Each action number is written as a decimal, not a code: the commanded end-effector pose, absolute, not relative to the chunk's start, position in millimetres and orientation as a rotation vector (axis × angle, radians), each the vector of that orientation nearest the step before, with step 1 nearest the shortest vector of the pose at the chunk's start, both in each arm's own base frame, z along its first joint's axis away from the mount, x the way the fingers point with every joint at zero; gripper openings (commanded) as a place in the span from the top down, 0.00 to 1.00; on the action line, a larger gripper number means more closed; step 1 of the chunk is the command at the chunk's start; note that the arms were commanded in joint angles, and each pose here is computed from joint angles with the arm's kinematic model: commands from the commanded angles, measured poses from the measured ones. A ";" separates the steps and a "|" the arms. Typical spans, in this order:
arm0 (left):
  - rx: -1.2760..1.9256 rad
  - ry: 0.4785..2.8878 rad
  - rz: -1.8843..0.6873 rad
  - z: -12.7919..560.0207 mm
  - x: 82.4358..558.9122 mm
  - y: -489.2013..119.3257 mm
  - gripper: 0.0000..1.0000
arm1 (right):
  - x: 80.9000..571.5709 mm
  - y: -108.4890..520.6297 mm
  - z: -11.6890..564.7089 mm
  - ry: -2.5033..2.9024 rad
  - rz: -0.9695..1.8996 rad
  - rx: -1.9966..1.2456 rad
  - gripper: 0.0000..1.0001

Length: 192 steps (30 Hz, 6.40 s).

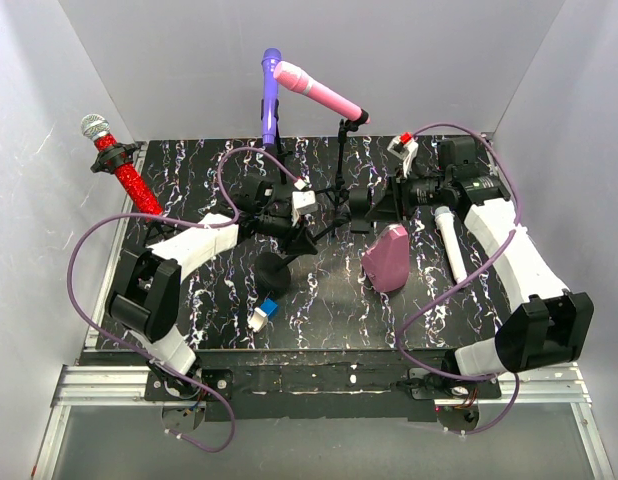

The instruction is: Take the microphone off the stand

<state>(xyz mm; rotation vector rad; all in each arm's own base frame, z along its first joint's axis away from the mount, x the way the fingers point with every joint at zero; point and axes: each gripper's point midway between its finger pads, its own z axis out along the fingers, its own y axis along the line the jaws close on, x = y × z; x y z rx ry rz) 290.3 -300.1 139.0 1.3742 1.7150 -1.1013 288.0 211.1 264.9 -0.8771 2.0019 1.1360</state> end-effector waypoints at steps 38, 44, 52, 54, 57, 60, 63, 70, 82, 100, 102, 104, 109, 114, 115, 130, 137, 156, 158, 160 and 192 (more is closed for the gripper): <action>0.952 1.615 -0.133 170.4 356.1 -275.2 0.82 | 324.6 237.5 283.9 2.070 1.244 -0.561 0.99; 1.094 1.566 -0.341 175.3 328.1 -300.0 0.32 | 323.7 235.9 297.7 1.996 1.205 -0.640 0.99; 1.255 1.590 -0.476 185.4 307.7 -280.5 0.21 | 327.7 236.6 348.3 1.756 1.103 -0.805 0.99; 1.309 1.560 -0.475 186.5 300.0 -272.9 0.19 | 328.6 236.9 360.1 1.712 1.077 -0.840 0.99; 1.330 1.568 -0.458 191.7 291.6 -259.0 0.18 | 323.0 237.5 374.8 1.658 1.033 -0.918 0.99; 1.291 1.623 -0.453 196.2 285.7 -246.1 0.18 | 312.0 236.8 374.4 1.623 0.974 -1.014 0.99; 1.242 1.652 -0.433 199.3 281.2 -236.7 0.18 | 298.4 236.4 361.7 1.612 0.936 -1.108 0.99; 1.161 1.636 -0.449 231.2 279.3 -235.3 0.18 | 271.1 234.6 328.0 1.626 0.887 -1.244 0.99; 0.971 1.516 -0.559 330.3 315.8 -270.2 0.18 | 300.4 228.2 267.0 1.860 0.789 -1.134 0.99; 0.933 1.481 -0.726 319.8 372.4 -343.3 0.21 | 304.9 228.9 211.2 2.017 0.835 -1.074 0.99; 0.963 1.499 -0.695 302.2 374.9 -341.8 0.21 | 309.4 227.8 209.2 2.037 0.817 -1.043 0.99; 0.922 1.484 -0.650 307.4 383.3 -335.9 0.21 | 315.9 227.8 214.8 2.035 0.802 -1.011 0.86; 0.929 1.393 -0.657 363.5 370.4 -329.4 0.20 | 319.2 234.8 249.7 1.962 0.830 -0.993 0.38; 0.976 1.401 -0.599 377.9 355.2 -308.2 0.20 | 326.8 237.2 259.4 1.951 0.826 -0.961 0.17; 0.987 1.411 -0.579 377.8 352.1 -303.6 0.20 | 328.7 236.5 259.0 1.952 0.814 -0.965 0.17; 1.076 1.535 -0.315 332.2 328.8 -228.9 0.18 | 354.7 243.5 247.0 2.003 0.789 -0.925 0.60; 1.059 1.566 -0.314 329.0 327.6 -220.5 0.18 | 354.6 219.0 252.3 1.983 0.622 -0.850 0.78; 1.011 1.603 -0.365 325.8 332.8 -224.6 0.18 | 420.0 146.9 263.0 1.934 0.334 -0.498 0.91; 1.006 1.606 -0.363 324.1 332.4 -223.2 0.18 | 431.8 133.5 264.2 1.943 0.308 -0.445 0.91; 1.002 1.606 -0.357 323.5 332.2 -220.6 0.18 | 443.8 122.8 266.7 1.944 0.291 -0.415 0.91; 1.001 1.636 -0.421 318.6 331.4 -219.1 0.12 | 465.6 102.1 347.7 1.771 0.473 -0.487 0.21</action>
